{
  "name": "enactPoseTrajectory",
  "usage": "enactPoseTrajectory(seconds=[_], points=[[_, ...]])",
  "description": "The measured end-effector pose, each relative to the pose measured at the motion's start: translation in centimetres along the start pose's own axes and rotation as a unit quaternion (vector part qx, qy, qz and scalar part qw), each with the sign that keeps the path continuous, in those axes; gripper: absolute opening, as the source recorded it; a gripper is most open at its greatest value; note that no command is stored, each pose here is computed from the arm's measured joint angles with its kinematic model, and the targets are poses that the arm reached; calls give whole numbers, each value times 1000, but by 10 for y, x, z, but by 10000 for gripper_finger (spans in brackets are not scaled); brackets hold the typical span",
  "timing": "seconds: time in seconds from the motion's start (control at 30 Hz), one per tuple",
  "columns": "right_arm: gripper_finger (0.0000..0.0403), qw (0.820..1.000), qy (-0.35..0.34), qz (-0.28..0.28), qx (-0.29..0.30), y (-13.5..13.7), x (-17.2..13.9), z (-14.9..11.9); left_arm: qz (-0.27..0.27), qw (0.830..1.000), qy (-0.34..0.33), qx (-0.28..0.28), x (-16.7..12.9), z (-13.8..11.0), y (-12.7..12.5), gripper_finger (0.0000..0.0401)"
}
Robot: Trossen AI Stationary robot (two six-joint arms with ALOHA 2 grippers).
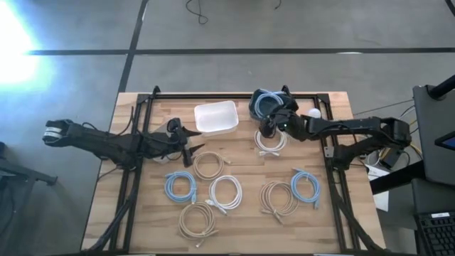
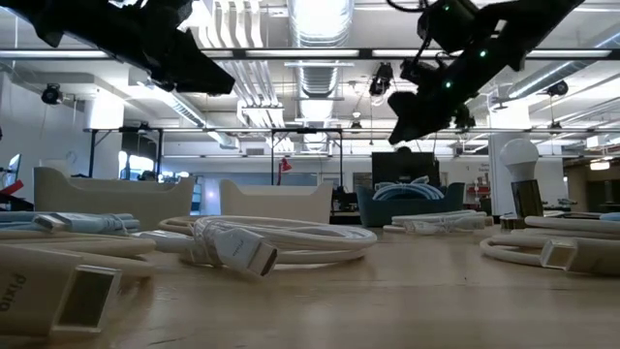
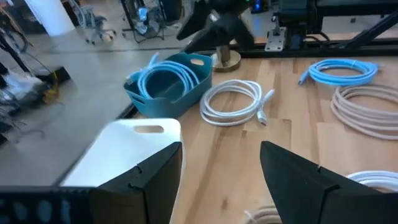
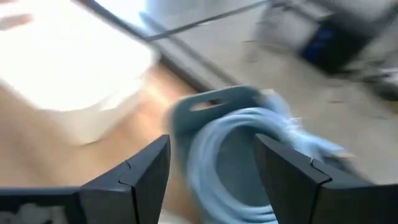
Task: Pick & Place USB Port
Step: Put the top brown charger cable into the gray bin
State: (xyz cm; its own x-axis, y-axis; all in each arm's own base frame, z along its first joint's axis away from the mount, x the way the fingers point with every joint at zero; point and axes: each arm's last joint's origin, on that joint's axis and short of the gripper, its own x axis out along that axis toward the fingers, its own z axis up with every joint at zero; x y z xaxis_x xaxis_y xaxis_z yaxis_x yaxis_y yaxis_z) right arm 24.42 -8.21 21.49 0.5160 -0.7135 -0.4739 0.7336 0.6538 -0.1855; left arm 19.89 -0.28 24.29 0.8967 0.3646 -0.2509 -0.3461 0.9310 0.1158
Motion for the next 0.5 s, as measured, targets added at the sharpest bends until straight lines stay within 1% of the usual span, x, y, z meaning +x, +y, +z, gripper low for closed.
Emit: enactPoseTrajectory(seconds=[0.1, 0.17, 0.33, 0.43, 0.5], points=[[224, 998, 12, 69, 4, 8, -6, -2, -25, 999, 12, -21, 1, -3, -2, 231], [224, 995, 15, 98, -2, 13, -8, -3, -40, 998, 23, -31, 4, -5, -4, 227], [224, 993, 24, 113, -14, 23, -8, -8, -52, 995, 72, -48, 19, -20, -12, 215], [224, 993, 29, 113, -18, 25, -6, -10, -48, 992, 111, -37, 30, -32, -18, 210], [224, 993, 33, 112, -16, 26, -4, -12, -46, 990, 133, -23, 38, -35, -21, 207]])
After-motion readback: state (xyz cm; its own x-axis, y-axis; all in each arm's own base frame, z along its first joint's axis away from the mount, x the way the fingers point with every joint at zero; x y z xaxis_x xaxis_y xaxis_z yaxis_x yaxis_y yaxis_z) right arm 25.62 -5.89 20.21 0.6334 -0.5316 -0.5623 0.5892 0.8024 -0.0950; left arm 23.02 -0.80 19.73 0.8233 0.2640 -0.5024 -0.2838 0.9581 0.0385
